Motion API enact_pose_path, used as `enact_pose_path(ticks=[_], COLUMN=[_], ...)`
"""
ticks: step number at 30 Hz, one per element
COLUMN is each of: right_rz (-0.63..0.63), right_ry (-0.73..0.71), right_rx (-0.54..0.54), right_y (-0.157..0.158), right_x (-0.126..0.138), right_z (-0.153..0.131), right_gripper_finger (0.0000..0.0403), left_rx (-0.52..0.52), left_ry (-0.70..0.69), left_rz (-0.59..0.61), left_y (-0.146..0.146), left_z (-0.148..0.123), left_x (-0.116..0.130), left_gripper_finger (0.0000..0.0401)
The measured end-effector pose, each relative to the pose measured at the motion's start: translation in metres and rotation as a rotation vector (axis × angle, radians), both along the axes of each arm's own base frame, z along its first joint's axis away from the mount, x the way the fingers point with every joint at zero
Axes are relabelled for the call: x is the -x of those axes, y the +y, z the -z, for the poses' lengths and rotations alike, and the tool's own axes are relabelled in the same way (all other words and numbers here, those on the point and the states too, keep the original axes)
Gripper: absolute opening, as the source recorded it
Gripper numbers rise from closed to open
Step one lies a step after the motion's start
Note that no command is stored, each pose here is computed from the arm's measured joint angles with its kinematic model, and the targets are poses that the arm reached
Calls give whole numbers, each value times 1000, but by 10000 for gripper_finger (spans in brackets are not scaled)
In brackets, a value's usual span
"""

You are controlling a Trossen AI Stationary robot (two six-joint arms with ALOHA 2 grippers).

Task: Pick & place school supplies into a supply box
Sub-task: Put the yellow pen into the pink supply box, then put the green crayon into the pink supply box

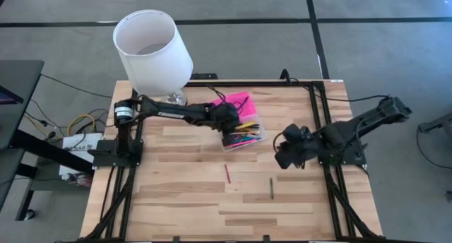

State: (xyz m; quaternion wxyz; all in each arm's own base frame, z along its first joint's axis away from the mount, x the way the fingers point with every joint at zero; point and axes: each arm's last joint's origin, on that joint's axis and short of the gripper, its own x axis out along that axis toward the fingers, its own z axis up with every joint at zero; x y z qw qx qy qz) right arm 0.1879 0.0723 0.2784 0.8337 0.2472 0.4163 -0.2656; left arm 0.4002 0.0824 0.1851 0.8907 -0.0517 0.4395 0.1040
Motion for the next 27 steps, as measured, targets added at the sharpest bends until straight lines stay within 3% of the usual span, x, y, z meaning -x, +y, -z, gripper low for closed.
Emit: enact_pose_path(ticks=[11,19,24,27], right_rz=[191,280,343,391], right_ry=[81,90,91,186], right_rx=[-114,-263,-377,-442], right_y=[35,59,81,93], right_x=[-5,-13,-22,-26], right_z=[29,44,60,78], right_gripper_finger=[86,86,86,87], left_rx=[25,59,104,88], left_ry=[96,109,120,117], left_rz=[19,47,120,166], left_y=[11,9,2,-4], left_z=[2,2,-16,-33], left_x=[9,11,22,31], left_gripper_finger=[91,138,146,144])
